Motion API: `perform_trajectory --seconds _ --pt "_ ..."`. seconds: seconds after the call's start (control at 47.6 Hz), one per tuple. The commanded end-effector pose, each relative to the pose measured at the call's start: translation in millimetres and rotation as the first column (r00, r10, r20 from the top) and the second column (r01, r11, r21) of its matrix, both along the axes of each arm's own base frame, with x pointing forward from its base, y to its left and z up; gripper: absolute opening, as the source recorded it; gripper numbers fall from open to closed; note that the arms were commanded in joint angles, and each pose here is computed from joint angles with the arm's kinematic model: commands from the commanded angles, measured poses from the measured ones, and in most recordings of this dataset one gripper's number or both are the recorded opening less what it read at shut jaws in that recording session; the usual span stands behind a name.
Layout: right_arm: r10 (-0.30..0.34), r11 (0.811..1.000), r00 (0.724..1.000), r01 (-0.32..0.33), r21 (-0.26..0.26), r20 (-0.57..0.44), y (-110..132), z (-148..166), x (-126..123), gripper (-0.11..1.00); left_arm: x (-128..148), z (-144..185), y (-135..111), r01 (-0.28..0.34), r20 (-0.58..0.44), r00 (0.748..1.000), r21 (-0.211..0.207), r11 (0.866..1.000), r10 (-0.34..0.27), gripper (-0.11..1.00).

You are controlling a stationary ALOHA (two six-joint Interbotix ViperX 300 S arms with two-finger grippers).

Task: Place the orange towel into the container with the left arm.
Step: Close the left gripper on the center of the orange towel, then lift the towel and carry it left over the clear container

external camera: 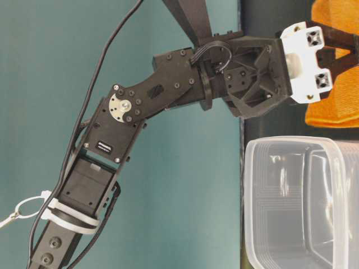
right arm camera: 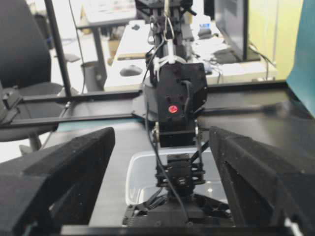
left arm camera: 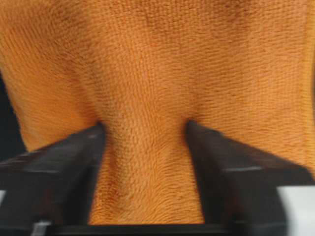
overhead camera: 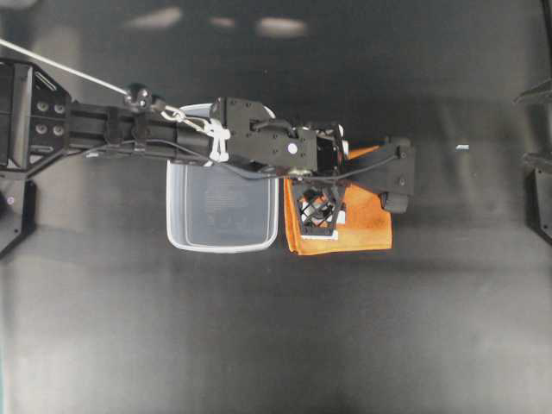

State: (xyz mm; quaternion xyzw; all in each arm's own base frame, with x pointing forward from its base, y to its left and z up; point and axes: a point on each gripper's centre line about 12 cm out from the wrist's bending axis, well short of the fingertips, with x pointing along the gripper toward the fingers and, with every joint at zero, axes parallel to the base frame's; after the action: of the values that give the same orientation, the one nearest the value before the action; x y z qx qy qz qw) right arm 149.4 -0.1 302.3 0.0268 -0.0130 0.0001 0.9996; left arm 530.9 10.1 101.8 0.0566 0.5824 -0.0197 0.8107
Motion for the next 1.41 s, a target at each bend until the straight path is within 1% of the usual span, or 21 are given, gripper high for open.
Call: perform_trajectory --seconds 0.0,0.084,0.126,0.147,0.168,0.294,0.378,0.441,0.504,0.546,0.588,0.672,0.819,0.987,1.071,1.176,1.386 --pt "-0.003 1.0 1.0 0.003 0.002 0.006 -0.5 2.8 1.1 0.75 -0.3 -1.4 -5.3 0.012 -0.008 1.0 0.004 1.0 -0.012 0.39" --pt "-0.003 1.0 1.0 0.003 0.003 0.006 -0.5 2.8 1.1 0.75 1.0 10.1 -6.1 0.012 0.008 1.0 0.004 1.0 -0.012 0.17" --pt "-0.003 1.0 1.0 0.003 0.002 0.005 -0.5 2.1 1.2 0.75 1.5 18.2 -6.8 0.012 0.017 1.0 0.004 1.0 -0.012 0.09" --pt "-0.003 1.0 1.0 0.003 0.002 0.006 -0.5 2.8 1.1 0.75 1.7 24.2 -6.8 0.01 0.023 1.0 0.004 1.0 -0.01 0.07" --pt "-0.003 1.0 1.0 0.003 0.002 0.006 -0.5 2.8 1.1 0.75 1.9 30.3 -6.8 0.01 0.029 1.0 0.004 1.0 -0.01 0.06" --pt "-0.003 1.0 1.0 0.003 0.002 0.005 -0.5 2.1 1.2 0.75 2.4 91.9 -7.4 0.006 0.1 0.995 0.004 1.0 -0.007 0.07" --pt "-0.003 1.0 1.0 0.003 0.002 0.006 -0.5 1.9 0.9 0.75 -3.9 149.7 -8.8 0.006 0.173 0.985 0.005 1.0 -0.007 0.07" --pt "-0.003 1.0 1.0 0.003 0.002 0.006 -0.5 1.9 1.2 0.75 -13.2 186.2 -8.6 0.004 0.213 0.977 0.005 1.0 -0.005 0.07" --pt "-0.003 1.0 1.0 0.003 0.003 0.008 -0.5 2.1 0.9 0.75 -28.3 215.9 -6.8 -0.001 0.228 0.974 0.005 1.0 0.0 0.07" --pt "-0.003 1.0 1.0 0.003 0.003 0.008 -0.5 2.1 0.9 0.75 -43.7 232.4 -4.4 -0.006 0.215 0.977 0.006 1.0 0.004 0.07" --pt "-0.003 1.0 1.0 0.003 0.003 0.011 -0.5 3.0 0.6 0.75 -55.7 239.0 -1.4 -0.012 0.191 0.982 0.007 1.0 0.01 0.07" --pt "-0.003 1.0 1.0 0.003 0.006 0.014 -0.5 3.3 0.6 0.74 -78.8 240.5 3.4 -0.023 0.133 0.991 0.008 1.0 0.022 0.07" --pt "-0.002 1.0 1.0 0.001 0.011 0.023 -0.3 3.9 0.6 0.72 -114.4 215.6 7.2 -0.028 0.051 0.998 0.01 1.0 0.028 0.07" --pt "-0.003 1.0 0.999 0.003 0.012 0.035 -0.5 5.4 0.5 0.72 -142.7 186.4 7.8 -0.023 0.064 0.998 0.011 1.0 0.022 0.07" --pt "-0.003 1.0 0.999 0.003 0.012 0.034 -0.5 4.7 0.8 0.72 -152.1 169.9 10.1 -0.027 0.093 0.995 0.011 1.0 0.025 0.07" --pt "-0.003 1.0 1.0 0.003 0.014 0.029 -0.5 2.8 0.9 0.72 -157.2 155.4 12.6 -0.03 0.111 0.993 0.011 0.999 0.028 0.07" --pt "-0.002 1.0 1.0 0.001 0.017 0.021 -0.3 0.0 1.4 0.72 -163.1 140.7 12.2 -0.018 0.083 0.996 0.016 1.0 0.016 0.07"
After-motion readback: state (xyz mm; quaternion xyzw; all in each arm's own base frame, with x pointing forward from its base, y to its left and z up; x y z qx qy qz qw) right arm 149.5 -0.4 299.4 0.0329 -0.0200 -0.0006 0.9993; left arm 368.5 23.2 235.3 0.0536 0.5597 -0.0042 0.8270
